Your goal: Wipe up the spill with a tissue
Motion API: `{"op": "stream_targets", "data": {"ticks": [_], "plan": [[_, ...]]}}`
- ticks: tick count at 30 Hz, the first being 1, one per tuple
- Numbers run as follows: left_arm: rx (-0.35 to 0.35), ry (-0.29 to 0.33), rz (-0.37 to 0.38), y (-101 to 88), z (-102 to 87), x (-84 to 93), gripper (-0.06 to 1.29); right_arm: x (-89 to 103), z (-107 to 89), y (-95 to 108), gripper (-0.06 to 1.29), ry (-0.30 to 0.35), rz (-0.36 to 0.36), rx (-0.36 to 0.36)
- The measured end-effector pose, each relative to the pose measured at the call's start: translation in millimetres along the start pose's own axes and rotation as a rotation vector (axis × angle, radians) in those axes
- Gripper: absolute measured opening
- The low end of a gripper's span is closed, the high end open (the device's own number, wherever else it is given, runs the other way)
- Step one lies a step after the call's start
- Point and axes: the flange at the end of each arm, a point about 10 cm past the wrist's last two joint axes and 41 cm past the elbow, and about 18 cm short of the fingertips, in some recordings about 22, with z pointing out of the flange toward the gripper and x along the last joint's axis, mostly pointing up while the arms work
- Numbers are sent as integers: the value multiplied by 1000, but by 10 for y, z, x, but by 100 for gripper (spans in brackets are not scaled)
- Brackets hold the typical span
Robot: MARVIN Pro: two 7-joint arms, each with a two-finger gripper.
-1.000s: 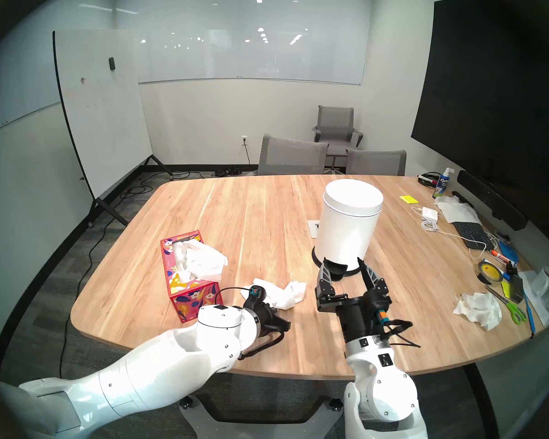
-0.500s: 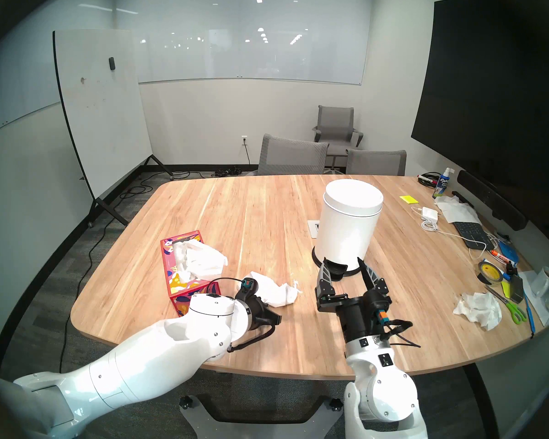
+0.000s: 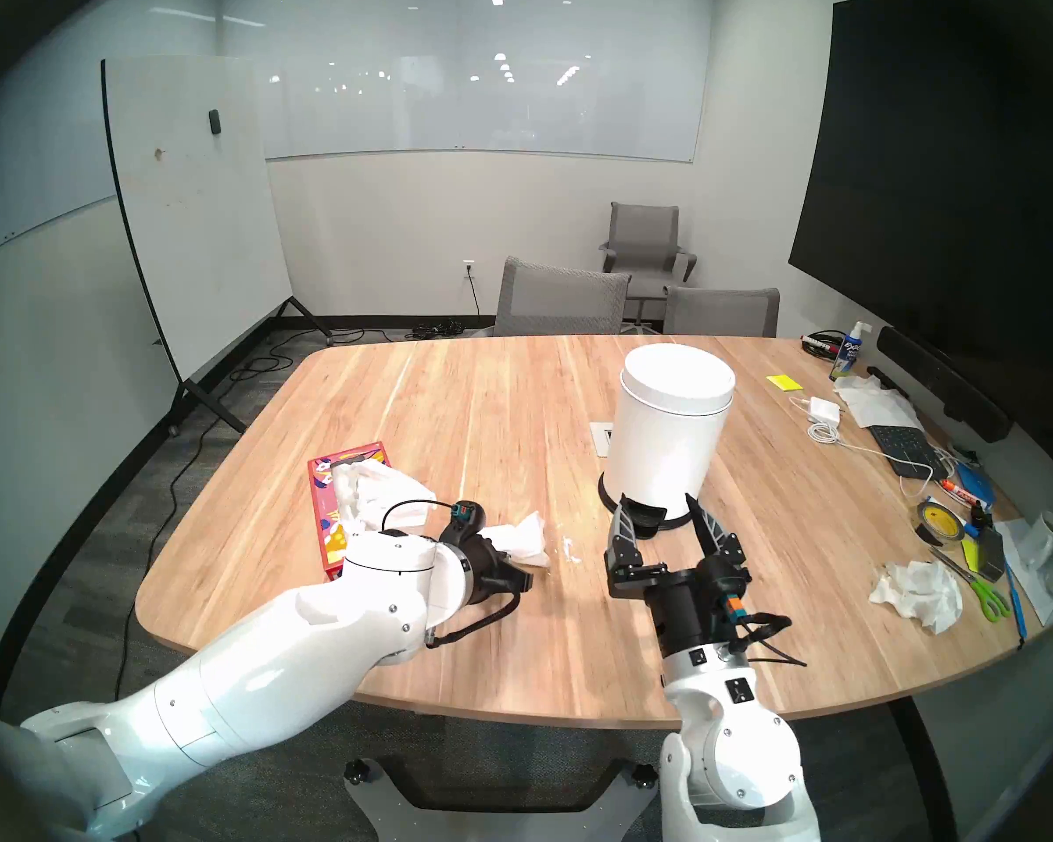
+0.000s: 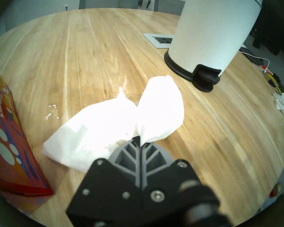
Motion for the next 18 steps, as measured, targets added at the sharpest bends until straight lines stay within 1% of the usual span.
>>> {"op": "stream_targets", "data": {"ticks": [9,18], "plan": [[6,36,-1,-43,-184,89,-2,0,0,0,123,0,0,0],[27,69,15,-89,-296,194,-2,0,0,0,123,0,0,0]]}}
